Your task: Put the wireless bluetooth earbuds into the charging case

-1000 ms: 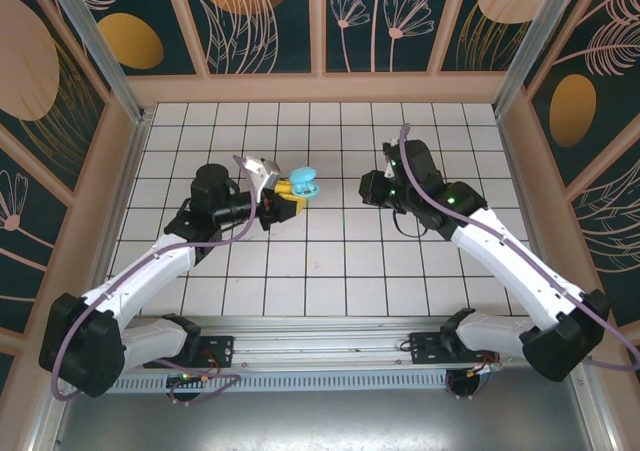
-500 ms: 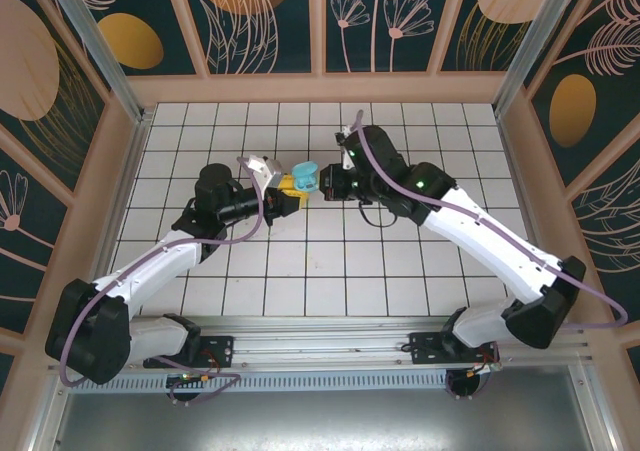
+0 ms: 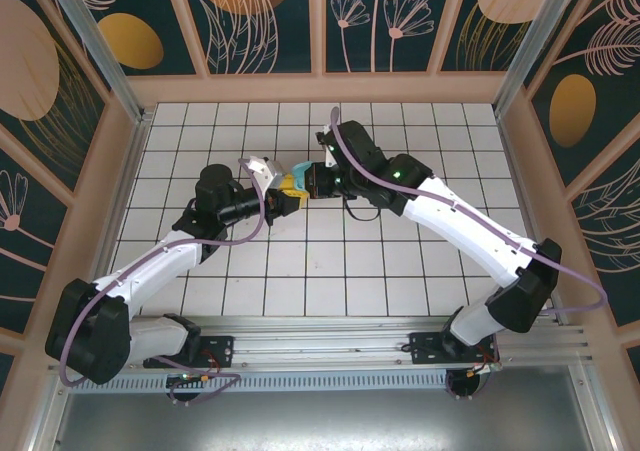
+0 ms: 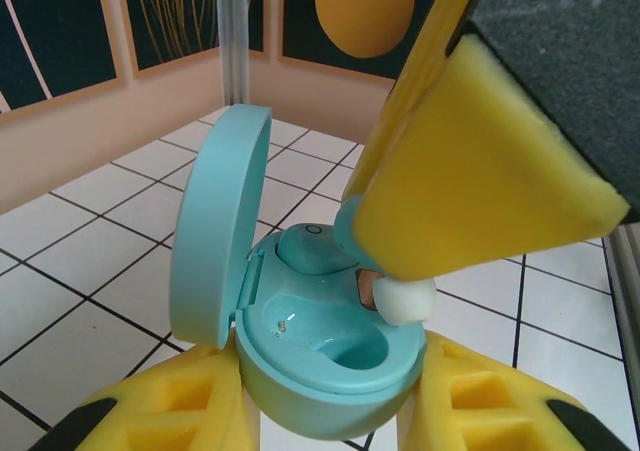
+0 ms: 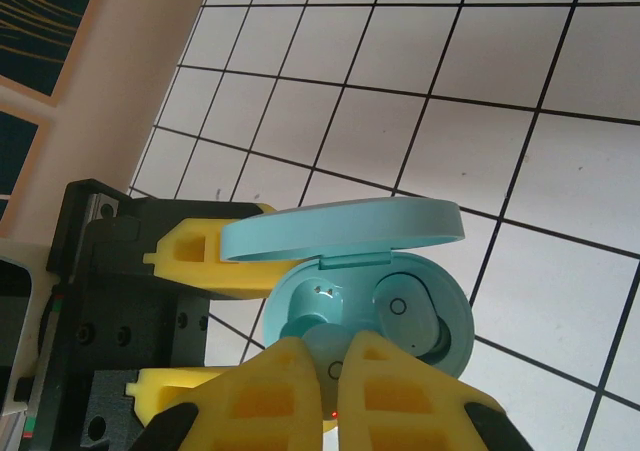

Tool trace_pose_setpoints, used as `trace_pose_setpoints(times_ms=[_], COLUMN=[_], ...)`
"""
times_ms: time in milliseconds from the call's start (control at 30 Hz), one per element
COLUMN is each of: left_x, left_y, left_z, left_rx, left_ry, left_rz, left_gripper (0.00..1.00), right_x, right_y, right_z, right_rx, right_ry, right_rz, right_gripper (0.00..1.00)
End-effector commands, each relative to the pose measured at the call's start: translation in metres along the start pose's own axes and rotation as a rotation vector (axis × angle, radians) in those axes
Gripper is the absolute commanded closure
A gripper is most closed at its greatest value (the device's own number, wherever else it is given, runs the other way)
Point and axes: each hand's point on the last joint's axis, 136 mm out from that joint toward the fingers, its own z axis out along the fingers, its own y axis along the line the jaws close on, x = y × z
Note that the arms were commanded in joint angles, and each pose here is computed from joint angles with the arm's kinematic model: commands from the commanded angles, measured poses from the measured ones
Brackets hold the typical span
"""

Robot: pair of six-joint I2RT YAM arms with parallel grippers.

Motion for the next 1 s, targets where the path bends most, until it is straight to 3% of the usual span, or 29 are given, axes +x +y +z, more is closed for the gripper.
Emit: trace_pose_setpoints(times_ms=[0,700,967], left_x=[-0.006,-0.006,-0.006], left_y=[-0.003,-0.006,-0.005], left_z=[-0.001,-0.002,-0.001], left_rx=[0.002,0.006,-0.002], left_ry=[-0.017,-0.014,-0.011], left_rz=[0.038,0.035,0.034], left_gripper=[0.80,0.80,0.80], right_x=[-0.001,-0.001,0.006], right_y=[0.008,0.010,0.010], right_z=[-0.001,0.020,0.021], right_rx=[-0.016,-0.022,-0.017], right_ry=[0.006,0.017,0.046], right_rz=[-0.023,-0.012,-0.019], right_gripper=[0.93,0.92,0.83])
